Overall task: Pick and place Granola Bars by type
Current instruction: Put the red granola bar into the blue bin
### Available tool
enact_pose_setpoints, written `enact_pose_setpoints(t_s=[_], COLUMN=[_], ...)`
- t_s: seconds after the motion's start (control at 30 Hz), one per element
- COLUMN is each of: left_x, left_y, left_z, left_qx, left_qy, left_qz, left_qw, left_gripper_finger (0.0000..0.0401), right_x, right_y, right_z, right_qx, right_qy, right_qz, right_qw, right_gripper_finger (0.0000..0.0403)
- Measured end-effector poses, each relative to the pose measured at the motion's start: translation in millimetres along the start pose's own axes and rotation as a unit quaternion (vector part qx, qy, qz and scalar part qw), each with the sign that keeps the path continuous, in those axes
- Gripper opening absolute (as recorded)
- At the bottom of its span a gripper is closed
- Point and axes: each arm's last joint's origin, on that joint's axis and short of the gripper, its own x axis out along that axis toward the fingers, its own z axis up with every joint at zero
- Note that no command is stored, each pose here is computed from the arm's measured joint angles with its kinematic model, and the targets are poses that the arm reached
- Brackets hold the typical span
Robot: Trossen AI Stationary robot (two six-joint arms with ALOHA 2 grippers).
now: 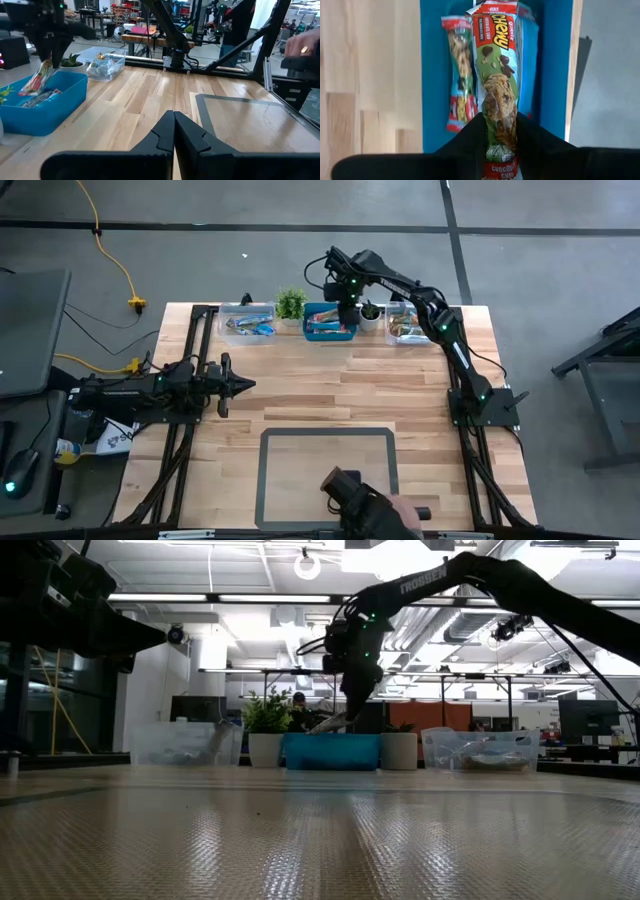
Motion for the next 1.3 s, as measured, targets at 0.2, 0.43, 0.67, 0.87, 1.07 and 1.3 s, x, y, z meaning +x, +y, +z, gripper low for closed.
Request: enact_pose_setpoints(t_s=[0.2, 0.43, 0.67, 0.87, 1.07, 1.3], left_x=[0.0, 0.0, 0.0, 0.0, 0.0, 0.0], left_y=[0.0, 0.0, 0.0, 0.0, 0.0, 0.0], left_z=[0.1, 0.0, 0.1, 0.1, 0.1, 0.1], left_qx=[0.0, 0.0, 0.0, 0.0, 0.0, 0.0], left_qy=[0.0, 0.0, 0.0, 0.0, 0.0, 0.0], left_qz=[0.0, 0.0, 0.0, 0.0, 0.0, 0.0], left_qw=[1.0, 1.0, 1.0, 1.0, 1.0, 1.0], left_gripper_finger=[0.0001, 0.0001, 0.0001, 0.0001, 0.0001, 0.0001], right_x=[11.5, 22.5, 47.5, 60.3, 61.0, 60.9], right_y=[-5.2, -10.1, -7.8, -5.0, -4.8, -5.2], right_z=[5.5, 2.8, -11.4, -18.5, -19.7, -21.8], right_qx=[-0.005, 0.005, 0.021, 0.028, 0.025, 0.024], right_qy=[-0.037, -0.054, -0.021, -0.004, 0.004, 0.029], right_qz=[0.007, 0.017, 0.043, 0.055, 0.052, 0.033], right_qw=[0.999, 0.998, 0.999, 0.998, 0.998, 0.999], right_gripper_finger=[0.0074, 0.0074, 0.0074, 0.0074, 0.008, 0.015])
